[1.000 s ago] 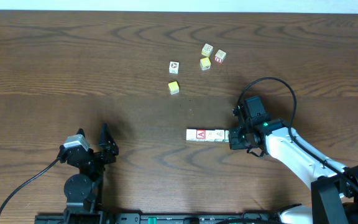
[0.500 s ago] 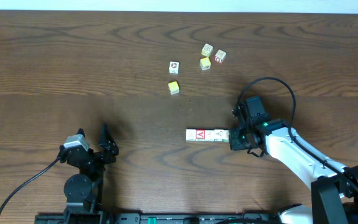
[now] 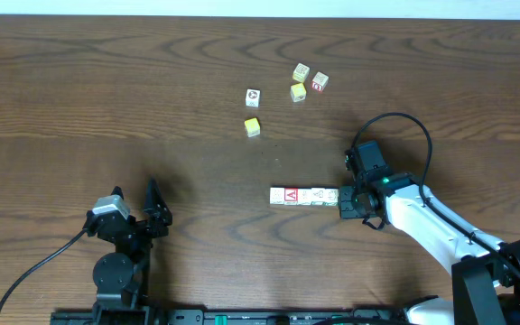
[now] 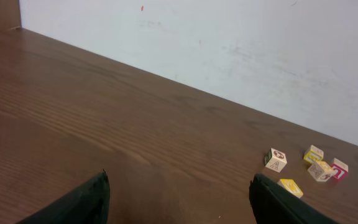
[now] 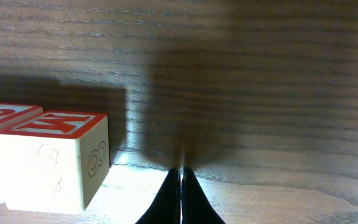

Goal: Lift 5 blocks
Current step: 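Push the M block left against the 3 block with the right gripper, then move the left gripper right to the row's left end block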

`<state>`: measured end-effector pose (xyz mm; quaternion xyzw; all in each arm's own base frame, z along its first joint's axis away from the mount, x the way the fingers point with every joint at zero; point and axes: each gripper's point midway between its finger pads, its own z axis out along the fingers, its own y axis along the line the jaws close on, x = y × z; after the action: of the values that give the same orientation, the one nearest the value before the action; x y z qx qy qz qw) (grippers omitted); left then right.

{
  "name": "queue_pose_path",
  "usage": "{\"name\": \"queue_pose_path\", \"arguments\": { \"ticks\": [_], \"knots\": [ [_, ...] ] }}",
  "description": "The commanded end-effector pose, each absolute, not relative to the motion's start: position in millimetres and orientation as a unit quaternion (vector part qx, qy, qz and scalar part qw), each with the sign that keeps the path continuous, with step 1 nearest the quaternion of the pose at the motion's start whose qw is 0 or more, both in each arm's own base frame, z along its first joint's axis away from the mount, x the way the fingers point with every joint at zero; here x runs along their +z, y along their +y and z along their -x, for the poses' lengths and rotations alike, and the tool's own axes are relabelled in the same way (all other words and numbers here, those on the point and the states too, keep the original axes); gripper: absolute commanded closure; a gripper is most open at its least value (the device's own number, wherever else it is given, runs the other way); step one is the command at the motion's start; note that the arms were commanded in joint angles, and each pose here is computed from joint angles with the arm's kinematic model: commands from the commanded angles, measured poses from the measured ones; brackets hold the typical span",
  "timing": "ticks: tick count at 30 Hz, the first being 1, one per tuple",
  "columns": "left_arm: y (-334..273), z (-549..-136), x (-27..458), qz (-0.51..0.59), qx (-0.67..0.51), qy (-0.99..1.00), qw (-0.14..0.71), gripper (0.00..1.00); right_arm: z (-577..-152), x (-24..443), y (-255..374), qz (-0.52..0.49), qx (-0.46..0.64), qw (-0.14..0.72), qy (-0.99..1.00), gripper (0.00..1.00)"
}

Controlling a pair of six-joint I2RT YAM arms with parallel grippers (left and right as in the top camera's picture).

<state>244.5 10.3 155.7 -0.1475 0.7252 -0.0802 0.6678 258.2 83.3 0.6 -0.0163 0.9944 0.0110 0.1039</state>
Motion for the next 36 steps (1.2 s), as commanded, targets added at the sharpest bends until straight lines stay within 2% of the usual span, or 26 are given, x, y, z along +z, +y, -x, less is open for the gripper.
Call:
{"name": "queue_pose_path", "arguments": {
  "ticks": [1, 4, 7, 13, 17, 20, 25, 29, 30, 34, 35, 36],
  "knots": [
    [1.9, -245.3, 144.9, 0.129, -0.093, 0.738, 0.656, 0.27, -267.9, 10.6, 81.7, 0.005, 0.009, 0.123, 0.992, 0.99],
    [-26.8, -243.2, 161.0, 0.016, -0.107, 0.737, 0.667, 0.28, -268.0, 14.4, 81.6, 0.005, 0.01, 0.128, 0.992, 0.99],
    [-20.0, -245.1, 161.6, 0.031, -0.09, 0.752, 0.653, 0.27, -269.3, 16.1, 79.7, 0.005, 0.006, 0.132, 0.991, 0.99],
    [-39.4, -251.8, 118.9, 0.016, -0.129, 0.842, 0.523, 0.27, -270.0, 19.2, 70.8, -0.011, 0.004, 0.133, 0.991, 0.99],
    [-64.0, -264.4, 109.1, -0.01, -0.167, 0.884, 0.437, 0.27, -272.1, 23.8, 68.4, -0.017, 0.008, 0.141, 0.99, 0.99],
    [-91.4, -273.7, 93.0, -0.055, -0.171, 0.923, 0.339, 0.27, -275.0, 25.8, 78.9, -0.013, 0.037, 0.145, 0.989, 0.99],
    [-130.9, -277.7, 62.2, -0.106, -0.189, 0.94, 0.262, 0.27, -275.2, 27.7, 96.9, 0.006, 0.086, 0.143, 0.986, 0.99],
    [-172.6, -265.7, 56.0, -0.147, -0.285, 0.921, 0.223, 0.28, -273.8, 24.2, 96.2, 0.006, 0.086, 0.144, 0.986, 0.99],
    [-175.3, -262.8, 53.0, -0.149, -0.292, 0.92, 0.213, 0.35, -272.7, 22.8, 95.9, 0.006, 0.086, 0.143, 0.986, 0.99],
    [-175.0, -259.8, 44.4, -0.147, -0.289, 0.925, 0.199, 0.86, -270.5, 20.1, 95.2, 0.005, 0.085, 0.141, 0.986, 0.99],
    [-175.1, -259.9, 43.8, -0.144, -0.29, 0.925, 0.197, 0.92, -270.9, 20.3, 95.4, 0.006, 0.085, 0.142, 0.986, 0.99],
    [-175.0, -260.1, 43.3, -0.141, -0.29, 0.926, 0.196, 0.93, -271.1, 20.3, 95.4, 0.006, 0.085, 0.142, 0.986, 0.99]
  ]
}}
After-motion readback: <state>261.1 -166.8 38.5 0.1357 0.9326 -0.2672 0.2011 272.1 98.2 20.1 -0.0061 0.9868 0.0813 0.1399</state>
